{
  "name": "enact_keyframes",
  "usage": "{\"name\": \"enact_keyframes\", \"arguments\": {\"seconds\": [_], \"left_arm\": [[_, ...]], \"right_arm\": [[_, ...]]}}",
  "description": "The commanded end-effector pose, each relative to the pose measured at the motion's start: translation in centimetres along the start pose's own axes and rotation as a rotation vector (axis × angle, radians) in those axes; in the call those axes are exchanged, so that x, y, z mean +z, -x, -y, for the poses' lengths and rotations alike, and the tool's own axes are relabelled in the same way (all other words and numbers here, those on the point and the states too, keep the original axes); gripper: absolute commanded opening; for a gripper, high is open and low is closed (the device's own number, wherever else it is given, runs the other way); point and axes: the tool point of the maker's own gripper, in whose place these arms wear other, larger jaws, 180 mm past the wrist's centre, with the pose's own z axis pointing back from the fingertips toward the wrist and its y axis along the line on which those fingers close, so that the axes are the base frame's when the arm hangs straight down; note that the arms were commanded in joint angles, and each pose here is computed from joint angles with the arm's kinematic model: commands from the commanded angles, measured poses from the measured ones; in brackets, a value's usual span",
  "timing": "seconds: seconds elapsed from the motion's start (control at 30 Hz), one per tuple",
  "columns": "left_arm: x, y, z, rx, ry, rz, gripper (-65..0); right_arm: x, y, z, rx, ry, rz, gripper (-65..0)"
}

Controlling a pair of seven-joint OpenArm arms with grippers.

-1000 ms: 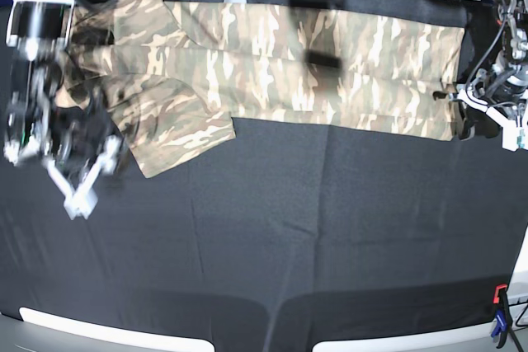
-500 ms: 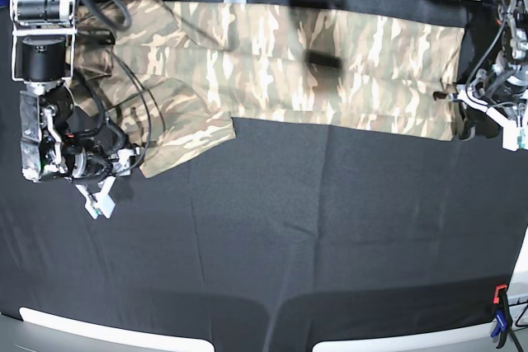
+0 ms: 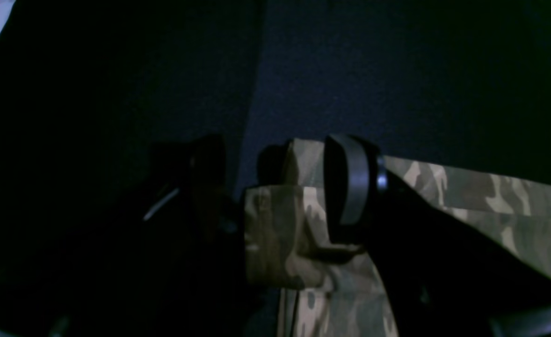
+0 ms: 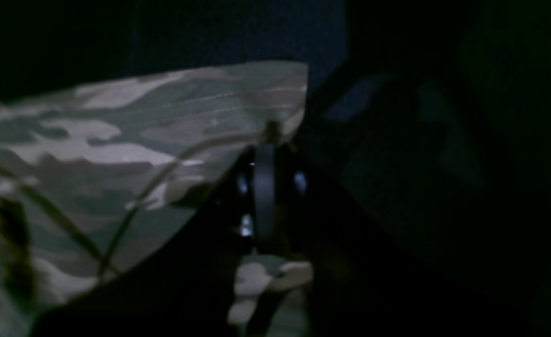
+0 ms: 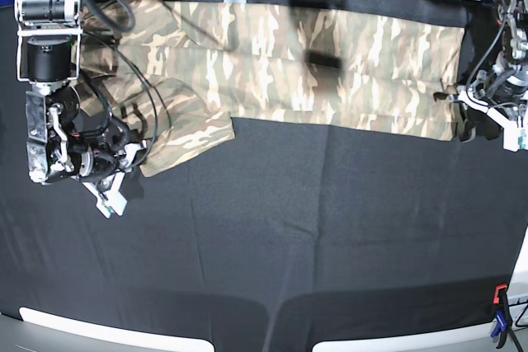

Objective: Layout the t-shirt on the table in an organized manner, then fold the t-shirt properly
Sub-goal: 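Grasp the folded strip end with the right gripper and fold it inward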

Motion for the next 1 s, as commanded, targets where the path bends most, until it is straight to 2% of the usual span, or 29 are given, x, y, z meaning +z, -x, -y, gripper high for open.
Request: {"name": "enact_keyframes", "arguments": {"seconds": [0.0,0.1,0.17,0.4,0.6,0.73,0.97], "left_arm": [[0.2,-1.9,-0.2,-0.014,0.001,0.059,-33.2],[0.2,-1.9,-0.2,-0.014,0.001,0.059,-33.2],[0.2,-1.9,-0.2,-0.014,0.001,0.059,-33.2],[0.2,-1.8,-0.2,-0.013,0.001,0.057,-33.2],[0.2,-1.8,-0.2,-0.014,0.001,0.057,-33.2],[0.2,-1.8,-0.2,-0.014,0.0,0.057,-33.2],[0.2,-1.8,-0.2,-0.014,0.0,0.057,-33.2]], "right_arm": [[1.0,-1.7,1.1,0.027,0.033,0.043,-65.0],[1.4,-2.2,1.5,0.052,0.05,0.068,-65.0],[2.1,-2.9,1.3,0.121,0.039,0.1,-65.0],[6.2,-3.4,0.0,0.278,0.13,0.182,-65.0],[8.7,-0.7,-5.6,0.393,0.114,0.24,-65.0],[10.6,1.3,-9.5,0.427,0.093,0.281,-65.0],[12.2,5.6,-16.2,0.461,-0.048,0.27,-65.0]]}}
